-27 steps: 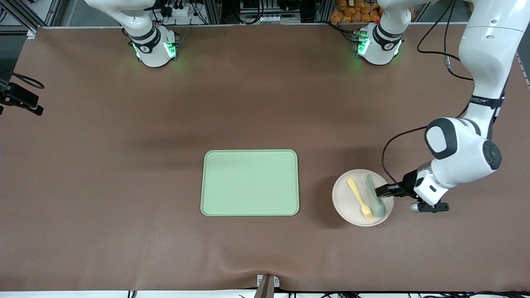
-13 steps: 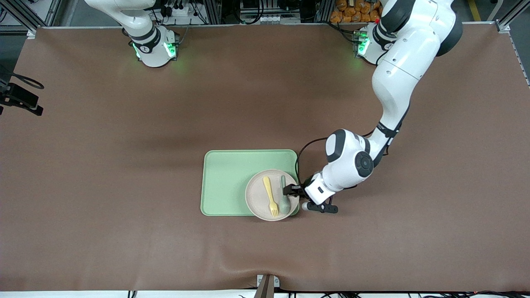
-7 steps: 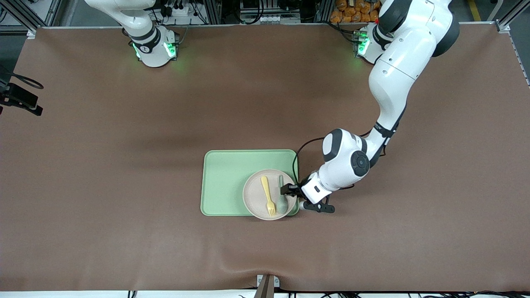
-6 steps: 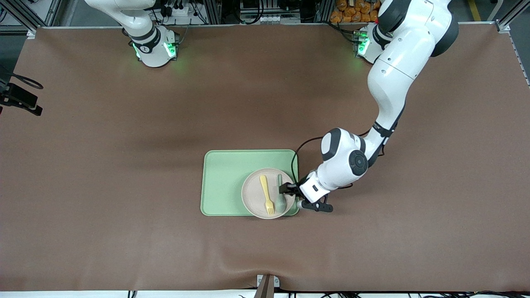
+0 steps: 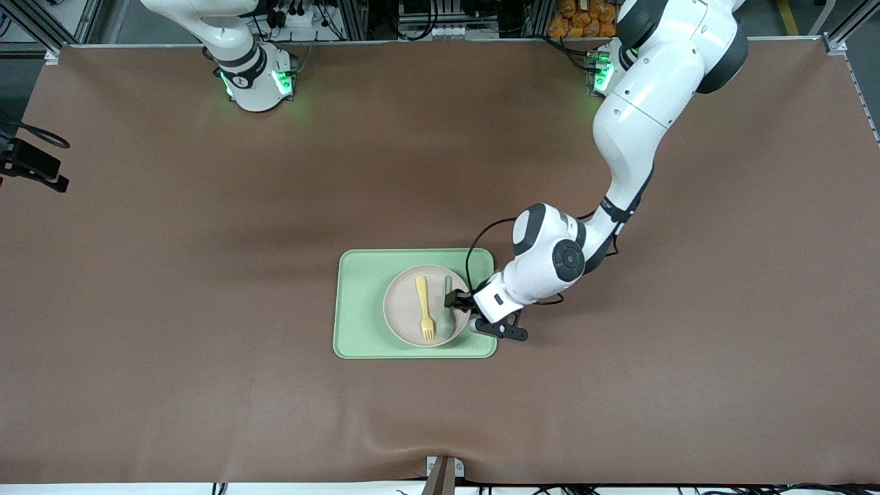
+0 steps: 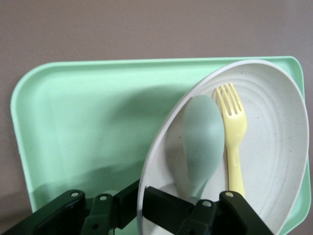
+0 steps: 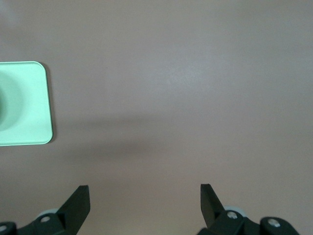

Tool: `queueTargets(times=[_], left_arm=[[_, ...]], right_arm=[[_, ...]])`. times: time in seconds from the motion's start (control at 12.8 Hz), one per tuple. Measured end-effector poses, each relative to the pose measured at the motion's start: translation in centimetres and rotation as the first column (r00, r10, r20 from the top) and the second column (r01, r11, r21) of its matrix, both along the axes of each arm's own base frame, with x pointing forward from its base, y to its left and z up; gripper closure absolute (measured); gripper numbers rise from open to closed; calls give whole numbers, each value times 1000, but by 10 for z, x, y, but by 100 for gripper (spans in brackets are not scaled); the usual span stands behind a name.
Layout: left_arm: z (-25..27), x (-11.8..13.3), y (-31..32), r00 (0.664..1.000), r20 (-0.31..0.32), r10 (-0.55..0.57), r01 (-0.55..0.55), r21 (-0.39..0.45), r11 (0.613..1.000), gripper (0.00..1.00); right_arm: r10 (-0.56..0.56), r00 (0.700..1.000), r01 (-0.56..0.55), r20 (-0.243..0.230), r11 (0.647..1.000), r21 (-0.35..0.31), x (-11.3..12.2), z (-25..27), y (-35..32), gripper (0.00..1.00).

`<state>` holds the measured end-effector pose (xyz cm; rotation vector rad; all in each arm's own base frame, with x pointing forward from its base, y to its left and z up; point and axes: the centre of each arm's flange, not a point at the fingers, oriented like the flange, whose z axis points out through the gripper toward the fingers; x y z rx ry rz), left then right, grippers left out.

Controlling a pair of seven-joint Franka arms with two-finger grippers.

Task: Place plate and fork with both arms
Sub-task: 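Push the plate to the tray's middle and open the left gripper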

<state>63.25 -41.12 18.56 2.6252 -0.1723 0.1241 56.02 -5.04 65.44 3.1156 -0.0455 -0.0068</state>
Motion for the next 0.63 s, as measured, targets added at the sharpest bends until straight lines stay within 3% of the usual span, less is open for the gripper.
queueTargets(times=[0.63], left_arm=[[-23,-11,-7,1000,-24,-17,17,21,1000,100]], right_arm=[[0,1000,0,0,1000,0,0,0,0,0]])
